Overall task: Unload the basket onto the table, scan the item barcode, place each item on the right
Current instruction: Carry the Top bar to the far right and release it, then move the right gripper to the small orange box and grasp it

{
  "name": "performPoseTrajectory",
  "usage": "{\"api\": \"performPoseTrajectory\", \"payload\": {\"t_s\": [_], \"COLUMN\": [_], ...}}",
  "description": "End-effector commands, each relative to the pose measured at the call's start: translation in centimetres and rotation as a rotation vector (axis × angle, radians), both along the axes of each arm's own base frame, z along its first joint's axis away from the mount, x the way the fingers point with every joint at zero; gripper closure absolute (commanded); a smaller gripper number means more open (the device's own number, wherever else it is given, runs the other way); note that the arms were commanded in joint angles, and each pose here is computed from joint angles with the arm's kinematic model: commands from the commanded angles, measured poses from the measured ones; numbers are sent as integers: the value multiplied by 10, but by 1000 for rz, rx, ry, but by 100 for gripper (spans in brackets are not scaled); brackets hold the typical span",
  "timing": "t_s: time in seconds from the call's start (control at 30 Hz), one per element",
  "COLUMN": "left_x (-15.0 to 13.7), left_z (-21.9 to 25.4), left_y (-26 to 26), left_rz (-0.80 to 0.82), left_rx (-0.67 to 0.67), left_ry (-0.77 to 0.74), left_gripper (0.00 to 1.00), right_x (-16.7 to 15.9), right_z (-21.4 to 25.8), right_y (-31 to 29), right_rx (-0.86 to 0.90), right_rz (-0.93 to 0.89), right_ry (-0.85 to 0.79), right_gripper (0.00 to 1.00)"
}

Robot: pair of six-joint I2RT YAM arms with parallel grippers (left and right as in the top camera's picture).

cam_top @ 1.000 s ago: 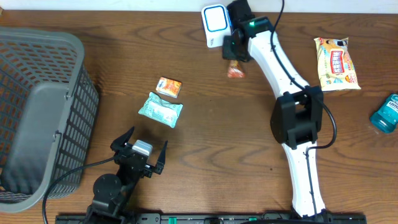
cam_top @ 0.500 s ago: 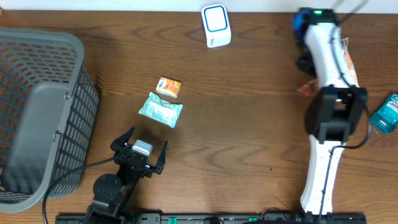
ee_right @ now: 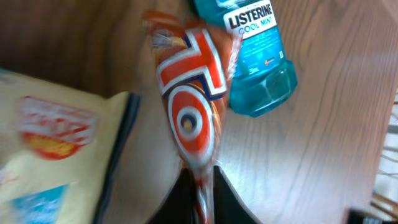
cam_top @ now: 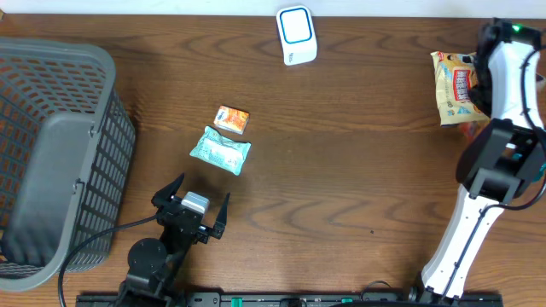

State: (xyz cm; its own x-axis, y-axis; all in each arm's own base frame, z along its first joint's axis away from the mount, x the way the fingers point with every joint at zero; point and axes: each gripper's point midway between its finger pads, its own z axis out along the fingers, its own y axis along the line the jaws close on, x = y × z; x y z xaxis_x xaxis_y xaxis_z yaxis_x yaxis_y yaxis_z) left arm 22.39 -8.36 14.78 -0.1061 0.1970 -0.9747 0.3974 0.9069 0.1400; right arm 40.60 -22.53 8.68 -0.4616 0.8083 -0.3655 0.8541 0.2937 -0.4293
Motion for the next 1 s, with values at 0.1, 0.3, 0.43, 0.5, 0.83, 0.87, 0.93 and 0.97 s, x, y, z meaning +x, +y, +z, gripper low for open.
{"api": "performPoseTrajectory", "payload": {"t_s": [0.1,0.3,0.43,0.5,0.83,0.87,0.93,0.97], "left_x": [-2,-2,-2,-2,-2,-2,-2,-2], "left_z": [-13,-13,-13,-13,-13,-13,-13,-13], "left_y": [-2,-2,-2,-2,-2,-2,-2,-2], "left_rz": [-7,-7,-7,-7,-7,-7,-7,-7], "left_rx": [-1,-1,-1,-1,-1,-1,-1,-1], "left_ry": [43,43,43,43,43,43,43,43], "left_gripper": [2,2,2,2,2,2,2,2], "right_x": [-10,-4,10,18,48,48,49,50], "right_z": [11,2,-4,-4,14,16,19,19], "right_y": [-8,12,47,68,221,238,274,286], "right_rx": [37,178,355,445,911,948,993,995], "right_rz": [-2,70,148,200,543,579,646,674], "right_ry": [-8,-12,-66,-97,-201,-203,-197,-193], "right_gripper": [64,59,66,70,65,63,61,58]}}
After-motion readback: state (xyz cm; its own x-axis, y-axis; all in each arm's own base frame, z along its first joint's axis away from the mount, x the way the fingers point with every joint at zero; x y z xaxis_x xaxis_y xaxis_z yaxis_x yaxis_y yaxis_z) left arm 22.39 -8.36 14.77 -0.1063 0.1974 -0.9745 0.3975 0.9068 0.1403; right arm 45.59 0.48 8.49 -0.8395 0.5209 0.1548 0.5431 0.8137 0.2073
